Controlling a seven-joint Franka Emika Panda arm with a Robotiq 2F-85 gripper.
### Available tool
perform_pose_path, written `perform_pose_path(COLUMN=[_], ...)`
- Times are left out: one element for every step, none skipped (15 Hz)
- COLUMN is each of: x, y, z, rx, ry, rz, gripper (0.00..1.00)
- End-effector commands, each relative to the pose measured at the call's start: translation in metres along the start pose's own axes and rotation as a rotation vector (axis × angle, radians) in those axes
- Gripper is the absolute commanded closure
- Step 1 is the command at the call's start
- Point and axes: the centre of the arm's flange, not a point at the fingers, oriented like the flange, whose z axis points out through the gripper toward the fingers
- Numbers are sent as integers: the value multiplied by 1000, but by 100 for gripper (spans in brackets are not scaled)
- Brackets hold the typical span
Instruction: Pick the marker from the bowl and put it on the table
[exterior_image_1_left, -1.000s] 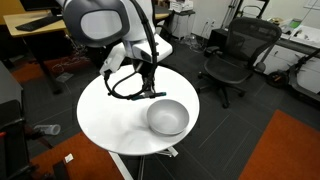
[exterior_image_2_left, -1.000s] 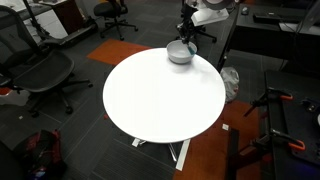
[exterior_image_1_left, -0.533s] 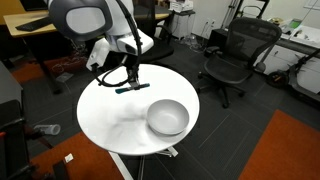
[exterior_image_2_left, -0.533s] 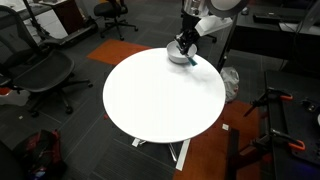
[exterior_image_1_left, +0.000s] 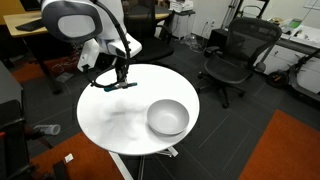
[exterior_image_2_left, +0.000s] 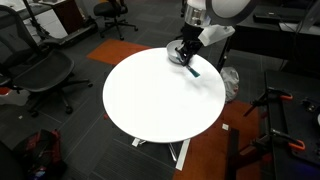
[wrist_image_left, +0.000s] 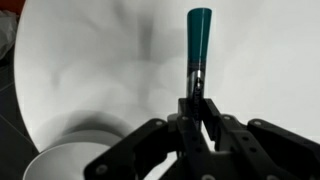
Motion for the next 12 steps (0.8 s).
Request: perform_pose_path(x=[-6, -11, -14, -17, -19, -22, -24, -26, -27, -28, -29, -30], y=[2, -1, -3, -5, -7, -8, -10, -12, -14, -15, -16, -17], z=[10, 16, 22, 27, 32, 36, 40, 43, 46, 48, 50, 51], rx=[10, 4, -2, -9, -12, -15, -18, -22, -24, -26, -27, -27], ry=[-25, -23, -27, -31, -39, -44, -47, -44, -42, -39, -35, -33], rz=[16, 24, 29, 33, 34, 37, 43, 46, 54, 64, 74, 77], gripper=[95, 95, 95, 95, 95, 95, 95, 95, 95, 95, 95, 95])
